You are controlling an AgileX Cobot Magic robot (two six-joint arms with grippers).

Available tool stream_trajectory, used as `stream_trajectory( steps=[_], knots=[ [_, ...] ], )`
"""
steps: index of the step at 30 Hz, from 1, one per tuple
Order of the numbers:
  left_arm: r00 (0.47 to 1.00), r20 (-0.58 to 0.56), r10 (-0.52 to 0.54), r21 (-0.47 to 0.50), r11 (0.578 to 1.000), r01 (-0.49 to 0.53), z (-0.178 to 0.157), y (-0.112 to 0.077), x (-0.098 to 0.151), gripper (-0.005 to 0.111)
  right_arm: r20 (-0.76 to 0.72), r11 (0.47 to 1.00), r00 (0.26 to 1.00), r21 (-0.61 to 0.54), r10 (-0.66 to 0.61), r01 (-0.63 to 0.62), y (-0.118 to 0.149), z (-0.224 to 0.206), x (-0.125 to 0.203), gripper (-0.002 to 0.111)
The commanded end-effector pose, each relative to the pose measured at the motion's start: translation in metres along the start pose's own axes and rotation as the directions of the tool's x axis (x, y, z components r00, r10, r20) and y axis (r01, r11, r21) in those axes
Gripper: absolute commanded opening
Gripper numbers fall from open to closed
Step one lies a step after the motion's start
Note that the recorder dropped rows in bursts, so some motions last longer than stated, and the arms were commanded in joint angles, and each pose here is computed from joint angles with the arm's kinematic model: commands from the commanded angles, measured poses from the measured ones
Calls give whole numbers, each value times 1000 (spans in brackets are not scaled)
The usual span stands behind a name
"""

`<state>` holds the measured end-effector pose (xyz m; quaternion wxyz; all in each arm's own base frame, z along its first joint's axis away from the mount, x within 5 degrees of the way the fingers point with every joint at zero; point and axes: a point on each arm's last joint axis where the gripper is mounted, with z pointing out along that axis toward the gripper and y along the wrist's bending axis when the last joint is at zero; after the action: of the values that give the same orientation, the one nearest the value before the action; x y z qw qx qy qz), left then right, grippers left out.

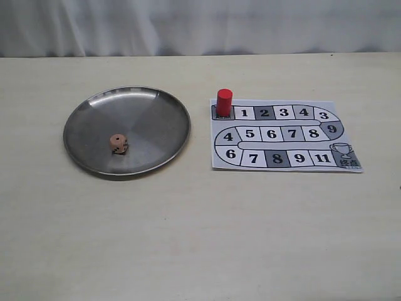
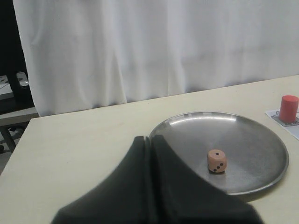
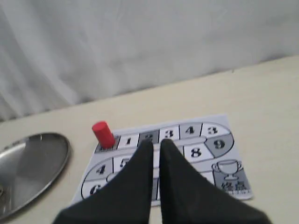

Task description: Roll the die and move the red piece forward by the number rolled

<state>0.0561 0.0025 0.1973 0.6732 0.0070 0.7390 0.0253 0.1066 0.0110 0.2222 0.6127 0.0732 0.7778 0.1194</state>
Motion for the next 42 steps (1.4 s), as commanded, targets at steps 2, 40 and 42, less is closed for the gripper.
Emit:
stream_trajectory(
  steps=[2, 40, 42],
  knots=[
    [1000, 8, -1, 3, 1000, 1, 0, 0, 0, 0, -219, 996, 973, -69, -67, 53, 22, 42, -2, 5],
    [1000, 8, -1, 3, 1000, 1, 0, 0, 0, 0, -476, 736, 621, -625, -623, 260, 290, 328, 124, 64],
    [1000, 8, -1, 3, 1000, 1, 0, 0, 0, 0, -466, 725, 613, -633, -638, 274, 289, 331, 130, 64]
  ],
)
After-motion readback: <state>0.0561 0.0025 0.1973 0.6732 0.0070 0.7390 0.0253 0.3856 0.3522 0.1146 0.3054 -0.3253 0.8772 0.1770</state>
